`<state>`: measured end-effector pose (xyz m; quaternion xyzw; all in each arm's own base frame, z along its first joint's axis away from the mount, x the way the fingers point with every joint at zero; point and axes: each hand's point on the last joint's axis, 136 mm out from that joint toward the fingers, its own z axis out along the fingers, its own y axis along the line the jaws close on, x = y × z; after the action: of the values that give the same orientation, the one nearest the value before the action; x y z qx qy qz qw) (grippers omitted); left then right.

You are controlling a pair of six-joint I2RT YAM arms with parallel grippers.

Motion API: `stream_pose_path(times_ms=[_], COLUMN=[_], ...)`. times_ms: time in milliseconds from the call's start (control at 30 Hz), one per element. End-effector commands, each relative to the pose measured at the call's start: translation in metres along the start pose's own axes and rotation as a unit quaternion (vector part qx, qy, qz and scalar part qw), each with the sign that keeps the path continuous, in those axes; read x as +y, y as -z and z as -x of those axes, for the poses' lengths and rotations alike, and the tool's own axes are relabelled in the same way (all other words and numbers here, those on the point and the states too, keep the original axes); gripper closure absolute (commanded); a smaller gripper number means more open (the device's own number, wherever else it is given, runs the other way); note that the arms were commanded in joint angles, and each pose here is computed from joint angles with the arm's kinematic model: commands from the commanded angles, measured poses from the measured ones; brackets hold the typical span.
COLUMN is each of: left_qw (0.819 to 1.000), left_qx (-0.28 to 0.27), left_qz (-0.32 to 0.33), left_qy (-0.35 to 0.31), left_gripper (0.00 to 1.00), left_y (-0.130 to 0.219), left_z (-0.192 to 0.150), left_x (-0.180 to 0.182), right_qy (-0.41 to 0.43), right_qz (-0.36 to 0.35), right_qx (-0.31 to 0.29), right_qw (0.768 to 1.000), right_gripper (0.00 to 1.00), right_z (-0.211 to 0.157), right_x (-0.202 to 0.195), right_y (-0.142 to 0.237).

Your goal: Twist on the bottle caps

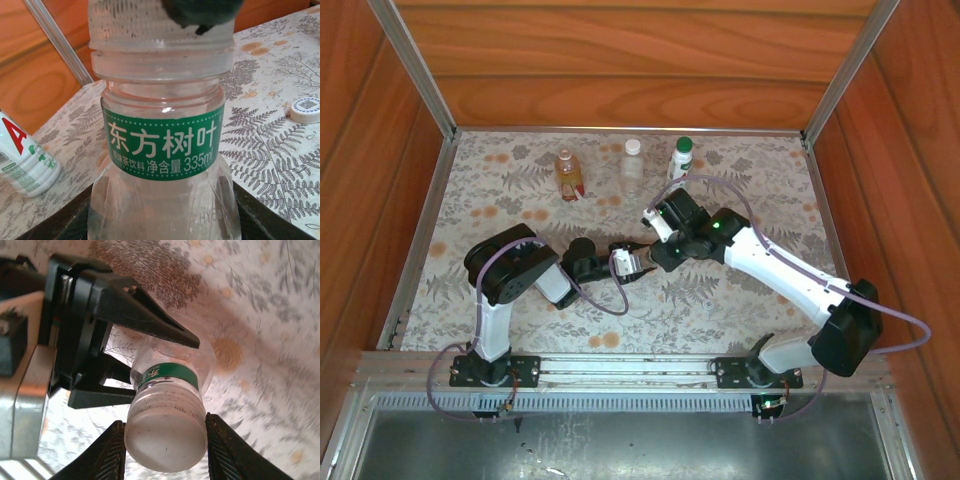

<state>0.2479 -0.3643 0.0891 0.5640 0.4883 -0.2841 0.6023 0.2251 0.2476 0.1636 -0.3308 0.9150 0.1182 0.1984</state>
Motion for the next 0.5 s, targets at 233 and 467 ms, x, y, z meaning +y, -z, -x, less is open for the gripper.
stream_pose_path(times_ms=[233, 467], left_qw=[1.000, 0.995], left_qx=[0.014, -0.018], left_qz=[-0.003, -0.026], left_qy=[-0.001, 0.096], left_gripper=[0.45, 0.45], left_y=[0.000, 0.002], left_z=[-0.006, 0.015], left_x=[-0.004, -0.004], right_qy=[-0.134, 0.043], right_qz=[0.030, 0.015], right_qx=[0.010, -0.174], right_qw=[0.990, 0.984], right_gripper=[0.53, 0.24], right_z=[0.008, 0.035], right_x=[0.010, 0.002], right_y=[0.012, 0.046])
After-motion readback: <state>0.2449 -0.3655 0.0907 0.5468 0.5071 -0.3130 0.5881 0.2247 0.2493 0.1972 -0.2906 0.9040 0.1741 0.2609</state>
